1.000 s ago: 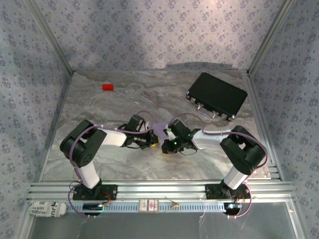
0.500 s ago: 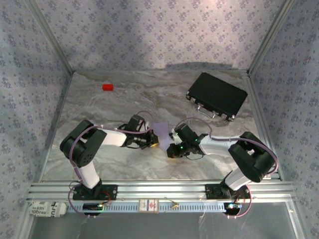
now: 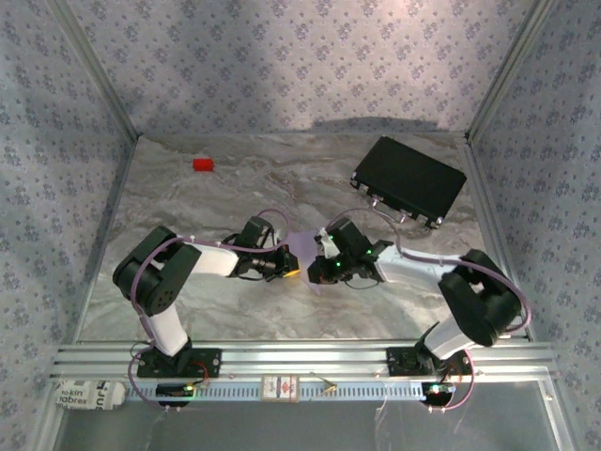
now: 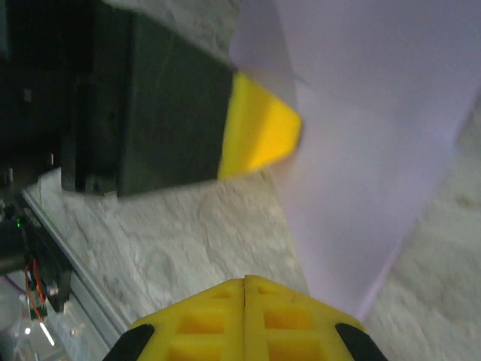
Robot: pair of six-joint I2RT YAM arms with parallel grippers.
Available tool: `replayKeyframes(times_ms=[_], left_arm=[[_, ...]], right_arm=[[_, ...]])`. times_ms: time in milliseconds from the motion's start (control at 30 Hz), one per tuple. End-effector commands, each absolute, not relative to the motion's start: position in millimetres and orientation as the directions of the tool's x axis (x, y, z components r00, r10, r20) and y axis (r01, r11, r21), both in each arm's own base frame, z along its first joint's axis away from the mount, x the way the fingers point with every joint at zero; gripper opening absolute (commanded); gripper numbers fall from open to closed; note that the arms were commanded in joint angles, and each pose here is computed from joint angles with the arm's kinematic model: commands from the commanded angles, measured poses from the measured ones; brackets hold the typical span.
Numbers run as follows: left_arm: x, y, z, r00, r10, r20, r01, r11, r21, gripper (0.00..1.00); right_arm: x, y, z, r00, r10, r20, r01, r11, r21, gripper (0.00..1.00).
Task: Fold a paper plane with a square sheet of paper (pick it up from the middle)
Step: Third fold the triangle at the center of the table.
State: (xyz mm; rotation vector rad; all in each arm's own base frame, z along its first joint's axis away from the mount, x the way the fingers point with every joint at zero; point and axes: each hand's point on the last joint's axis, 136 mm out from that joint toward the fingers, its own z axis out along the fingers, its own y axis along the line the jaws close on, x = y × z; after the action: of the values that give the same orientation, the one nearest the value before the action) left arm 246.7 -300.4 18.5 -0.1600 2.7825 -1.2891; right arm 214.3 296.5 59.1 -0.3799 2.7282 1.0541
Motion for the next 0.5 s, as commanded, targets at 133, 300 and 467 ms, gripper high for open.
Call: replayKeyframes(times_ms=[133, 300, 467], left_arm=[[235, -279, -9, -0.987, -0.153, 0.039, -0.139, 0.724, -0.676, 0.00], [239, -285, 0, -0.990, -0.139, 0.027, -0.118, 0.702, -0.702, 0.00], [251, -296, 28, -0.991, -0.131, -0.024, -0.070, 0.663, -0.745, 0.03]], right_arm=[[222, 298, 25, -0.981, -0.112, -0.155, -0.185, 0.771, 0.609, 0.03], [208, 274, -2, -0.994, -0.073, -0.077, -0.104, 0.817, 0.567, 0.01], [196, 262, -18, -0.999, -0.043, -0.018, -0.046, 0.825, 0.563, 0.00]])
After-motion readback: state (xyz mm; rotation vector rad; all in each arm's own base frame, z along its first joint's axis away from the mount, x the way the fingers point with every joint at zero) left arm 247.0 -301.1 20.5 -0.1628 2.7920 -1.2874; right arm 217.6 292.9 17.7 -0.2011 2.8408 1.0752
